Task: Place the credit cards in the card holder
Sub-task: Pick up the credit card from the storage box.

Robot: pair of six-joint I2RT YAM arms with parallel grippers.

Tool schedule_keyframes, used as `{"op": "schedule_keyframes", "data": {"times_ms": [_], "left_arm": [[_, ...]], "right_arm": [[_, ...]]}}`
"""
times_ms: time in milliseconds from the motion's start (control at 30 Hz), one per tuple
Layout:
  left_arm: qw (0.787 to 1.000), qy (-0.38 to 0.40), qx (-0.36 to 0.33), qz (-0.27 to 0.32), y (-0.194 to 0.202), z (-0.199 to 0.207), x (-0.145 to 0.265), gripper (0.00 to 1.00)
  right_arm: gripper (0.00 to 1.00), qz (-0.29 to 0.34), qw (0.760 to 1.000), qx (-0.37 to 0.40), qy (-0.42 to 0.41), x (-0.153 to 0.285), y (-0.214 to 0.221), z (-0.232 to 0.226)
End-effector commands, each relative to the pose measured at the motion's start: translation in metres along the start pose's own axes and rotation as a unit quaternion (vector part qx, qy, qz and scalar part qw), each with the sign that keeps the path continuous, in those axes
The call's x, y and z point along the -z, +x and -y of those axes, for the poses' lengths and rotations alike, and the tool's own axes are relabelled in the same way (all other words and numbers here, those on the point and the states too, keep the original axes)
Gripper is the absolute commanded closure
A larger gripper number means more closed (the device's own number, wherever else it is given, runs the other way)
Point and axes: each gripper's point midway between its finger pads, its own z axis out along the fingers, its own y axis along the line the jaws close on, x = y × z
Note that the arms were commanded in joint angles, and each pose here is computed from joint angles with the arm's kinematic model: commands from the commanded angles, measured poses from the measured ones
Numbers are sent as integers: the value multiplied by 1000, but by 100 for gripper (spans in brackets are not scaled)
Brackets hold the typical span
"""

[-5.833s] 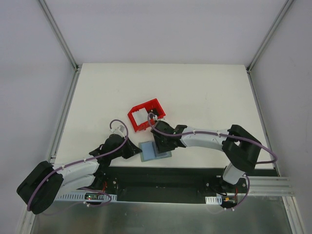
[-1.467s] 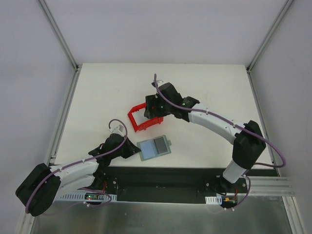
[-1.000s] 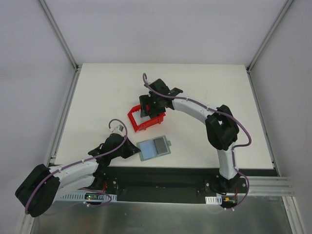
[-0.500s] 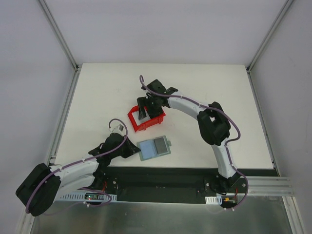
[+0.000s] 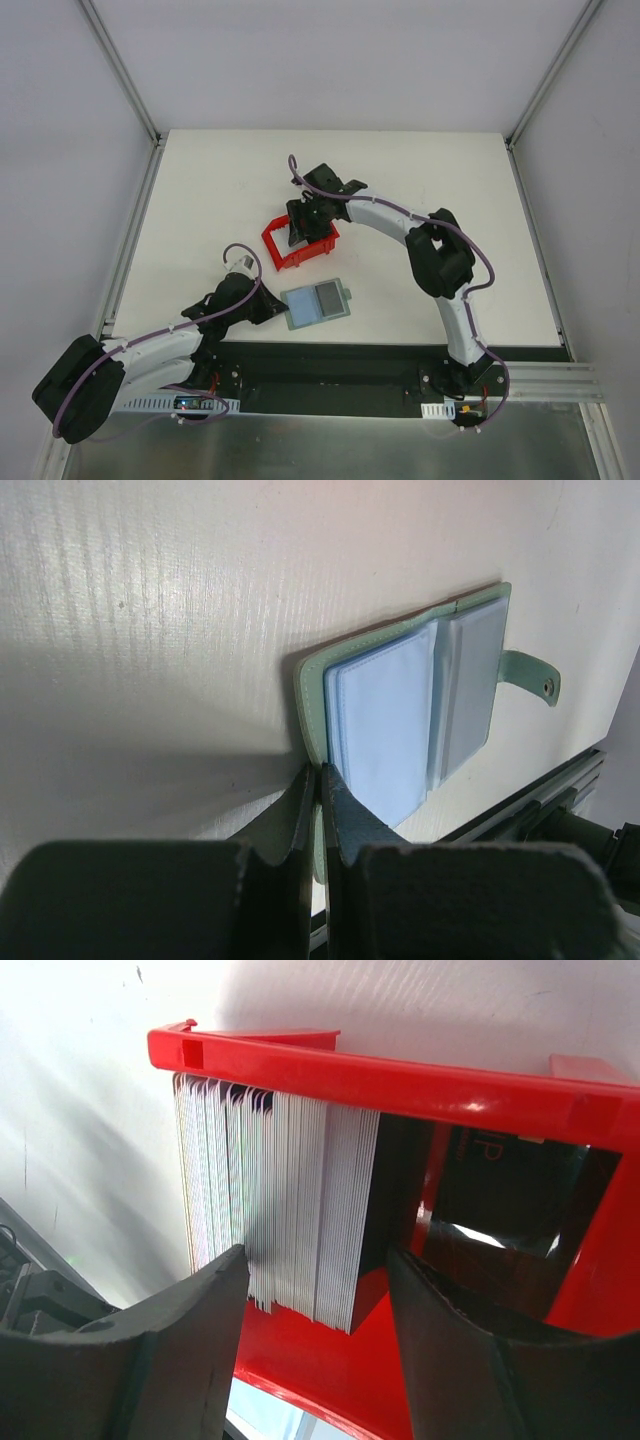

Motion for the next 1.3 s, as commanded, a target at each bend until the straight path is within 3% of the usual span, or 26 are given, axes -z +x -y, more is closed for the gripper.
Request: {"op": "schedule_keyframes", "data": {"times_ms": [0,1267], "left_arm": [[1000,-9,-4,6,-4,-4,0,100],[1000,-4,-3,-2,-2,-1,-2,100]], "right_arm": [[41,39,999,15,-32,33,-19,-23],[46,61,997,5,-36,41,-29,-26]]}}
